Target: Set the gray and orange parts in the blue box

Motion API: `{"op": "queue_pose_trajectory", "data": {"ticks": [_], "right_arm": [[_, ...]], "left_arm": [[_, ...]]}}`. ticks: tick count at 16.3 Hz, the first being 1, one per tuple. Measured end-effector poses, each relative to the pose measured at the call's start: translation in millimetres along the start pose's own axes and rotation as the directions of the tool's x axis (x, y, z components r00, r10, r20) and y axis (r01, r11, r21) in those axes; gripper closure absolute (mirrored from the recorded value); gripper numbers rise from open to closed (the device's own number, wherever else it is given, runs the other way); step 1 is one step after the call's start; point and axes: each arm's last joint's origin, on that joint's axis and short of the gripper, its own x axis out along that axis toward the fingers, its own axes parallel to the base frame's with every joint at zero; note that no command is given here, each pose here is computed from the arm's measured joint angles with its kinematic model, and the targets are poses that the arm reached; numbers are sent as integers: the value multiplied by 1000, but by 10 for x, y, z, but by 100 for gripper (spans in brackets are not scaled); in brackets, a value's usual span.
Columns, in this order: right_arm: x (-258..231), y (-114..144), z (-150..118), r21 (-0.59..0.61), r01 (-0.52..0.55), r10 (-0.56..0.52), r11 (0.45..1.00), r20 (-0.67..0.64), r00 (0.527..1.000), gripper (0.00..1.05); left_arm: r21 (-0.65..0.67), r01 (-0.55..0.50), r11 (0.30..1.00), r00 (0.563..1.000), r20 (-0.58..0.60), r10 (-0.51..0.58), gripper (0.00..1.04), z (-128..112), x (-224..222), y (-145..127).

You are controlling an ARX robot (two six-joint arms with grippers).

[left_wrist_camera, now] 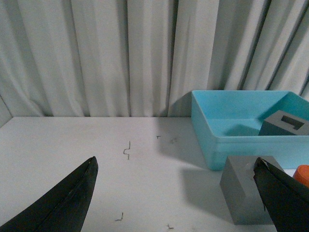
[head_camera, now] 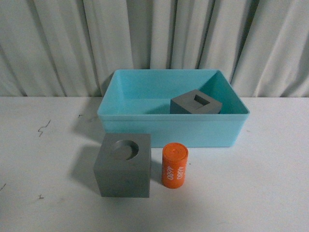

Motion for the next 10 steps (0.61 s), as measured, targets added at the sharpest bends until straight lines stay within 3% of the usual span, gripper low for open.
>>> {"op": "queue_pose_trajectory", "data": {"ticks": [3,4,10], "right_arm": [[-78,-147,-39,-79,14,-12,997,26,1000,85],[-132,-148,-121,-95,-3,4,996,16,1000,103],[-229,-158,-213,-98,-3,6,995,39,999,103]], "left_arm": [[0,0,1000,1000,0,0,7,0,0,-1],[0,1,1000,1000,0,-1,7,0,0,-1],[0,1,1000,1000,0,-1,7,0,0,-1]]}}
